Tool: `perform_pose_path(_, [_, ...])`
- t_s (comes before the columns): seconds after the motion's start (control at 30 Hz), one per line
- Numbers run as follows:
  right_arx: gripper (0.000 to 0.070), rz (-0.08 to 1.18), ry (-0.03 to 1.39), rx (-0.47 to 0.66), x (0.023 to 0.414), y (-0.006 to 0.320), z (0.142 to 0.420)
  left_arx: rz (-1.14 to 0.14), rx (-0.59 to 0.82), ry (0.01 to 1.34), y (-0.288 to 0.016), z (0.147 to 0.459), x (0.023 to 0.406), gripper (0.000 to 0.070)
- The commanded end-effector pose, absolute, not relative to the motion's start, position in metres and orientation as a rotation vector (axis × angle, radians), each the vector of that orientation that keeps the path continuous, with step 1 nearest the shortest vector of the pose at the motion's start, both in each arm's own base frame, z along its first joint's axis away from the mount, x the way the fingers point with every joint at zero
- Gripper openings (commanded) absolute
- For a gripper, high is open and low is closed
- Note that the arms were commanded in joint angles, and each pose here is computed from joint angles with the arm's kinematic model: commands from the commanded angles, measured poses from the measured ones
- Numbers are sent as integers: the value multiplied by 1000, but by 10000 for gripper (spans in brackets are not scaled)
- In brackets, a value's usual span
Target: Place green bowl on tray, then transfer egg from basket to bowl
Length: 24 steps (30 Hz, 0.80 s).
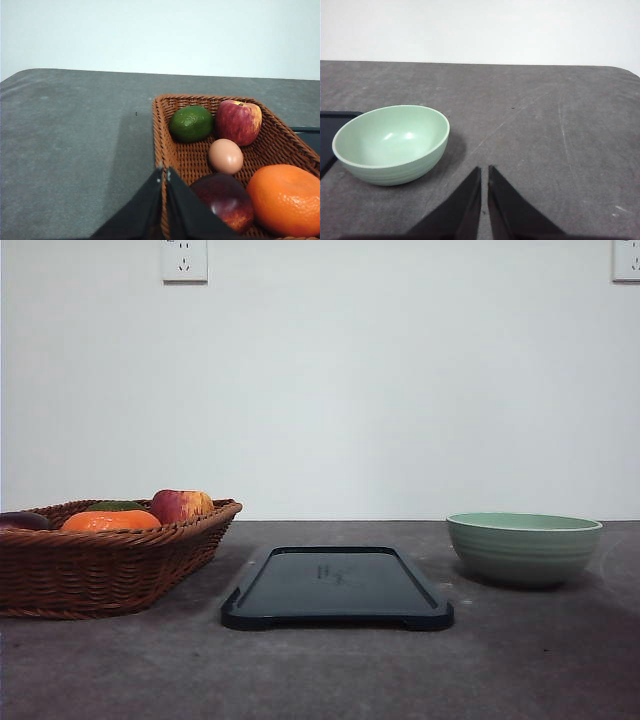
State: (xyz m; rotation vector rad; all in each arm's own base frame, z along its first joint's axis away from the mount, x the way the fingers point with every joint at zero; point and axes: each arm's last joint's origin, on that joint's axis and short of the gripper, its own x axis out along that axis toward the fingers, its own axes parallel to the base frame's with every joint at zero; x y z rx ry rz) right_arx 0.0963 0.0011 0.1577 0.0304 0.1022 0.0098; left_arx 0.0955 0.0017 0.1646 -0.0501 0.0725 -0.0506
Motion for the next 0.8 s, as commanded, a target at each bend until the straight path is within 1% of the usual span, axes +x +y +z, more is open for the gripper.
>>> perform_pose_path(0.0, [16, 8, 97, 41, 97, 1, 157, -46, -47, 76, 2, 160, 97, 0])
perform_pose_path(0.17, [16, 8, 97, 41, 97, 1, 157, -46, -49, 75, 2, 160, 97, 0])
perform_pose_path(0.23, [16, 8, 96, 42, 97, 1, 157, -46, -89, 76, 2, 160, 97, 0])
perform_pose_path(0.33, [16, 12, 94, 53, 97, 1, 157, -41, -221, 74, 2, 160, 97, 0])
perform_pose_path(0.43, [16, 16, 97, 111, 97, 1, 157, -34, -398, 80, 2, 160, 97, 0])
perform_pose_path(0.5, [15, 13, 95, 179, 97, 1, 158, -29, -524, 83, 2, 160, 97, 0])
perform_pose_path(0.6, [14, 10, 81, 278, 97, 1, 159, -24, -675, 82, 2, 160, 97, 0])
perform_pose_path(0.67, [14, 14, 49, 329, 97, 1, 162, -24, -725, 79, 2, 161, 97, 0])
perform_pose_path(0.77, [14, 29, -36, 340, 97, 1, 171, -36, -705, 42, 2, 165, 97, 0])
